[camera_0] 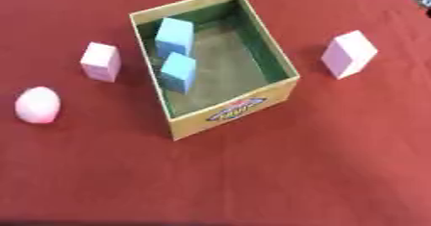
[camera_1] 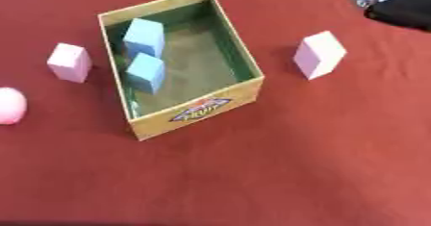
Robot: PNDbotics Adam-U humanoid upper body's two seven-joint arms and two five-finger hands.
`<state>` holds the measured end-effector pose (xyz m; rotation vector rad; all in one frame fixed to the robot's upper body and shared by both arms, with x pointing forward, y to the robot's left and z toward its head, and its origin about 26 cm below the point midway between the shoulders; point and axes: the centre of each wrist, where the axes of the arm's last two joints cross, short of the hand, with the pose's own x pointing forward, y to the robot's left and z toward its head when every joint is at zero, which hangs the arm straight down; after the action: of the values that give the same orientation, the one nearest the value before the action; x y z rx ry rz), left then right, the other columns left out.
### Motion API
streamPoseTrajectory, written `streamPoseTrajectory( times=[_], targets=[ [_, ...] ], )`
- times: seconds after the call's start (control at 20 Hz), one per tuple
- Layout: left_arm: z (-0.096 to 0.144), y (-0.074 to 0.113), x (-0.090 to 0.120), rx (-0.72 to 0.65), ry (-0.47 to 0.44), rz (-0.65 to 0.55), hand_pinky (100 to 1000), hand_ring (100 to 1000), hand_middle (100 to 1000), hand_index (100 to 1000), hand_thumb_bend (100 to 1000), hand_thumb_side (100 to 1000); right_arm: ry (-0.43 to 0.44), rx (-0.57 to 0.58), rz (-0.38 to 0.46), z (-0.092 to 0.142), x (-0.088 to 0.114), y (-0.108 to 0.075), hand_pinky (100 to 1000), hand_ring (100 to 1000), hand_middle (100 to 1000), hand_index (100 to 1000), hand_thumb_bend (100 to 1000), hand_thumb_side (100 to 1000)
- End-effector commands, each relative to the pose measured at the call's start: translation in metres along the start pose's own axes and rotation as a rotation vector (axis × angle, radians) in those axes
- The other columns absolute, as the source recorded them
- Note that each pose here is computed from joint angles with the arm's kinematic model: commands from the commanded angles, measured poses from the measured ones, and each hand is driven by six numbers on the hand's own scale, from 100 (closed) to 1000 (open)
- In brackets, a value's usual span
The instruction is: Pick up objects on the table and place them in the box.
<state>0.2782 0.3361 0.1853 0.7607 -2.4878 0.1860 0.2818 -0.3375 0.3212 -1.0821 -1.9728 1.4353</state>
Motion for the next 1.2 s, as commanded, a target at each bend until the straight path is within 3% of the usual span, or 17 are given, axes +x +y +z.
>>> streamPoseTrajectory(
  times=[0.05, 0.6, 0.65, 0.95, 1.2],
  targets=[
    [-0.008, 0.004, 0.005, -0.023, -0.038, -0.013, 858, 729, 665, 802, 324, 730, -0.033, 0.185, 0.125, -0.003, 0.005, -0.021, 878, 920, 862, 944, 100, 587],
    [-0.008, 0.003, 0.005, -0.037, -0.039, -0.013, 858, 729, 665, 802, 321, 732, -0.079, 0.476, 0.114, -0.009, 0.002, -0.031, 895, 936, 882, 956, 100, 472],
    [-0.009, 0.003, 0.006, -0.037, -0.039, -0.012, 858, 729, 665, 802, 320, 732, -0.084, 0.484, 0.11, -0.009, 0.002, -0.031, 898, 938, 885, 961, 138, 406],
    [-0.008, 0.003, 0.006, -0.042, -0.034, -0.009, 858, 728, 663, 801, 318, 735, -0.078, 0.544, 0.1, -0.01, -0.004, -0.032, 913, 954, 906, 978, 281, 216],
    [-0.007, 0.001, 0.006, -0.048, -0.027, -0.003, 859, 726, 661, 801, 314, 737, -0.047, 0.588, 0.1, -0.011, -0.011, -0.027, 928, 967, 916, 989, 377, 174]
  ],
)
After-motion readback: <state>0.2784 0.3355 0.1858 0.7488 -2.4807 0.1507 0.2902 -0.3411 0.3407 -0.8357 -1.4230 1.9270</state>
